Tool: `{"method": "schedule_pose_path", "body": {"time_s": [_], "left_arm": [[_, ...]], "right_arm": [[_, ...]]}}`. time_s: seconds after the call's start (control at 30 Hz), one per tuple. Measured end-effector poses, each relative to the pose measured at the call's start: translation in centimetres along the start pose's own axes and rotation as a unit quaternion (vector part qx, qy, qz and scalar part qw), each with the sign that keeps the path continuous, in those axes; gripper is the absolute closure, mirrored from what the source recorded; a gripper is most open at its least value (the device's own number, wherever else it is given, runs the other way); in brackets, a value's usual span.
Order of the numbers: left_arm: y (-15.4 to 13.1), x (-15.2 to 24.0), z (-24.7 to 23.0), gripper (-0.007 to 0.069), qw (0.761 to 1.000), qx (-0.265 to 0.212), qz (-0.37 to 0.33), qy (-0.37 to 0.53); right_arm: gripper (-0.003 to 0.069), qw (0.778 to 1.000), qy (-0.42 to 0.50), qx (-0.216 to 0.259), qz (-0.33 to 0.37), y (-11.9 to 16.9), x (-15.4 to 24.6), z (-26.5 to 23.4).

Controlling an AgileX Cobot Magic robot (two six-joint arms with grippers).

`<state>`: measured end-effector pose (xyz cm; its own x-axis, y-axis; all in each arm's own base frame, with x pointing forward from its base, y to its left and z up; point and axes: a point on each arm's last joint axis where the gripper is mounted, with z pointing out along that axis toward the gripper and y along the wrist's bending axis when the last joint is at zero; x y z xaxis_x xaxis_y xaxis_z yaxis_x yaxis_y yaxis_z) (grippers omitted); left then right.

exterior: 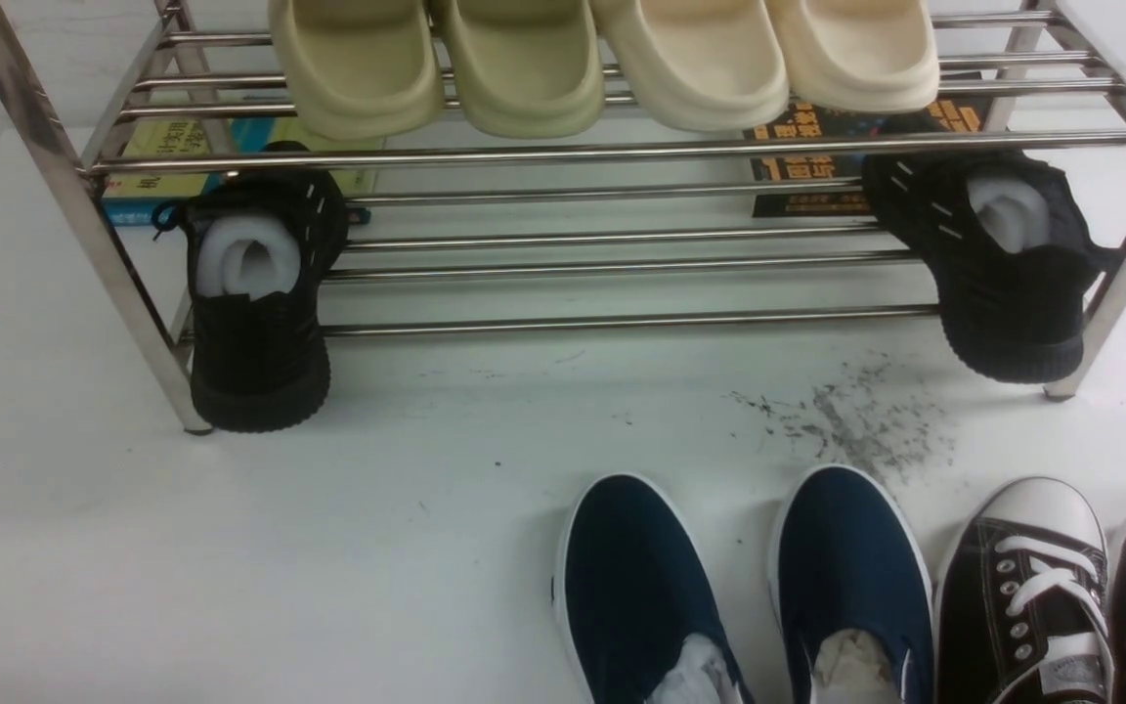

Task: Take the shoes off the shelf with your hand on the white table.

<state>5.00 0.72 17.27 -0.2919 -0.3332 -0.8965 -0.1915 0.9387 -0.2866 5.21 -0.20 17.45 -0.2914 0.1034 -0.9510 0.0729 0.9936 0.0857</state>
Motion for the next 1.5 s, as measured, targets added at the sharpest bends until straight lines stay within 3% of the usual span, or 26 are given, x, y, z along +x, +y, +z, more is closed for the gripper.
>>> {"method": "schedule_pose_path", "body": {"time_s": [0.2, 1.5], "left_arm": [[0.0, 0.0, 0.0, 0.0386, 1.0, 0.0, 0.0, 0.0], [0.0, 0.0, 0.0, 0.0386, 1.0, 0.0, 0.0, 0.0]], "right_arm": [[0.0567, 1.0, 0.004, -0.024, -0.019, 0.23, 0.07, 0.0], [0.0538, 0.999, 0.004, -0.023, -0.022, 0.21, 0.08, 0.0]]}}
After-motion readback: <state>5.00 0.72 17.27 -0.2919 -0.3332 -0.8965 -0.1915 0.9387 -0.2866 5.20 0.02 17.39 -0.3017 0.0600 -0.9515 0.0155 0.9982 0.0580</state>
